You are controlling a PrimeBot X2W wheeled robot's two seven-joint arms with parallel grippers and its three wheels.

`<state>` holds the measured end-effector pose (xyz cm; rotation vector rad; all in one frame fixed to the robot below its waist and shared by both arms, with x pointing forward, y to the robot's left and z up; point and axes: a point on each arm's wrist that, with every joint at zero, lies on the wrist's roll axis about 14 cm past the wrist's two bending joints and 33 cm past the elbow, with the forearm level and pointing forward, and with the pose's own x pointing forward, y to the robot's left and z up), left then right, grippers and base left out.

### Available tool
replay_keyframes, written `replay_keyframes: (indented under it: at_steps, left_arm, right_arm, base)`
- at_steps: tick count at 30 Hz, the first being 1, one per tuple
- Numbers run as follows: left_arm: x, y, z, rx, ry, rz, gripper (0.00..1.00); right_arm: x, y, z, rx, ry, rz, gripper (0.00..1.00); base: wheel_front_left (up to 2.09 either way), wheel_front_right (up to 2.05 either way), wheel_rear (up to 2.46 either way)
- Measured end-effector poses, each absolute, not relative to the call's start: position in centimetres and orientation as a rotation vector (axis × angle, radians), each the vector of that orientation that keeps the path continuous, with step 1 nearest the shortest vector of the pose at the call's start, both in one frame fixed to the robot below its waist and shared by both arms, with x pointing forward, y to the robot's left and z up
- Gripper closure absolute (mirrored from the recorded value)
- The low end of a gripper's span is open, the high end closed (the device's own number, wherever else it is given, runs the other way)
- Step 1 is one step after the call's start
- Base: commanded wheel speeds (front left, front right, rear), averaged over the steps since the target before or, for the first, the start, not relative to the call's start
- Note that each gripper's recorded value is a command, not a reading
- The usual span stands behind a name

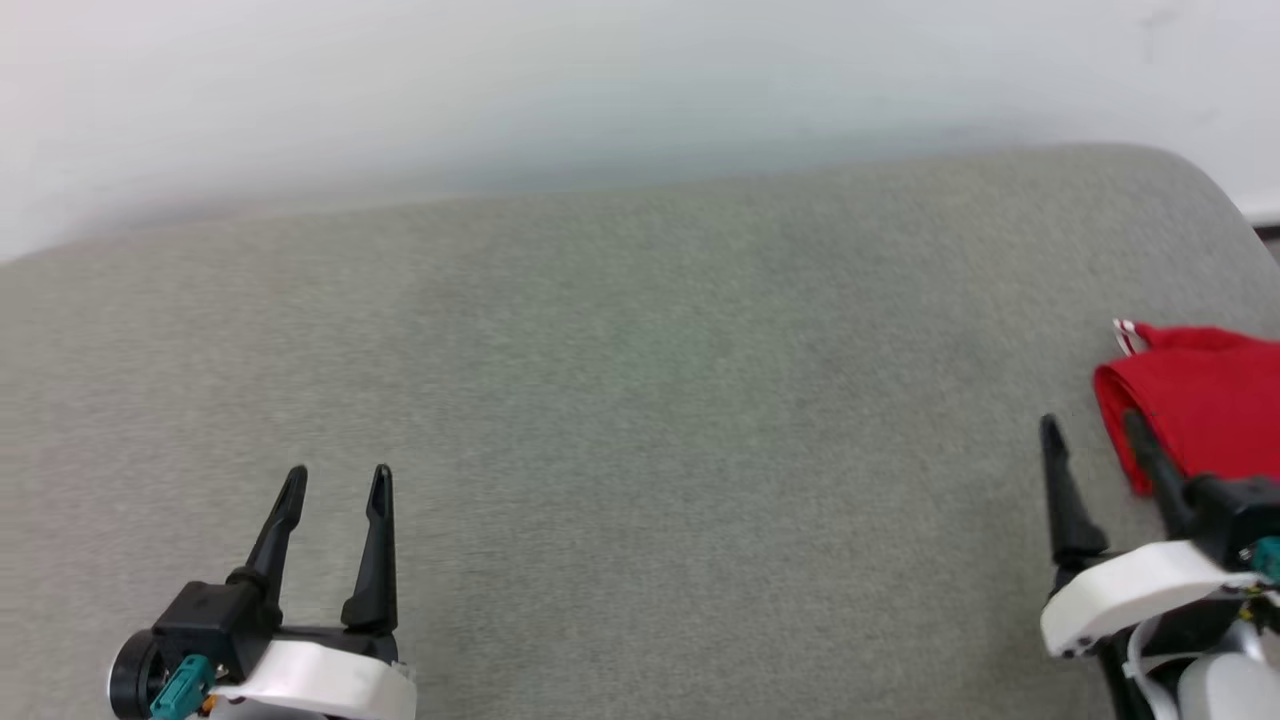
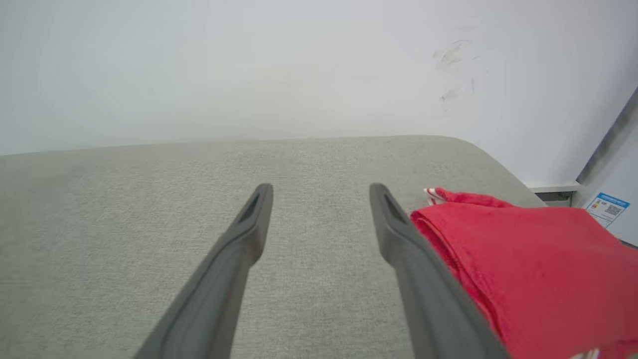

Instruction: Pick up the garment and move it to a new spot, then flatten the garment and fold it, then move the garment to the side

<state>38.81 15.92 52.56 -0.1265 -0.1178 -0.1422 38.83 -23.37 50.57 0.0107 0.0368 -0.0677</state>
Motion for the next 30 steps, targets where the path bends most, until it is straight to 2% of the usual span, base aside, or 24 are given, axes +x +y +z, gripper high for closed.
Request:
replay_keyframes:
  at_steps: [10,20,30]
  left_arm:
    - [35.1,18.7,52.6,-0.121,-0.122,-0.055,0.00]
    - [34.2,18.5,52.4,-0.137,-0.118,-0.056,0.00]
    - [34.5,18.5,52.0,-0.138,-0.109,-0.061,0.00]
  right_arm:
    - [36.9,-17.7,53.2,0.028,-0.028,0.095,0.00]
    - [34.8,-17.5,54.3,0.024,-0.048,0.102,0.00]
    - [34.7,-17.8,54.3,0.026,-0.043,0.090,0.00]
  base:
    - [0.00,0.00,0.00]
    - [0.00,0.00,0.00]
    - [0.00,0.00,0.00]
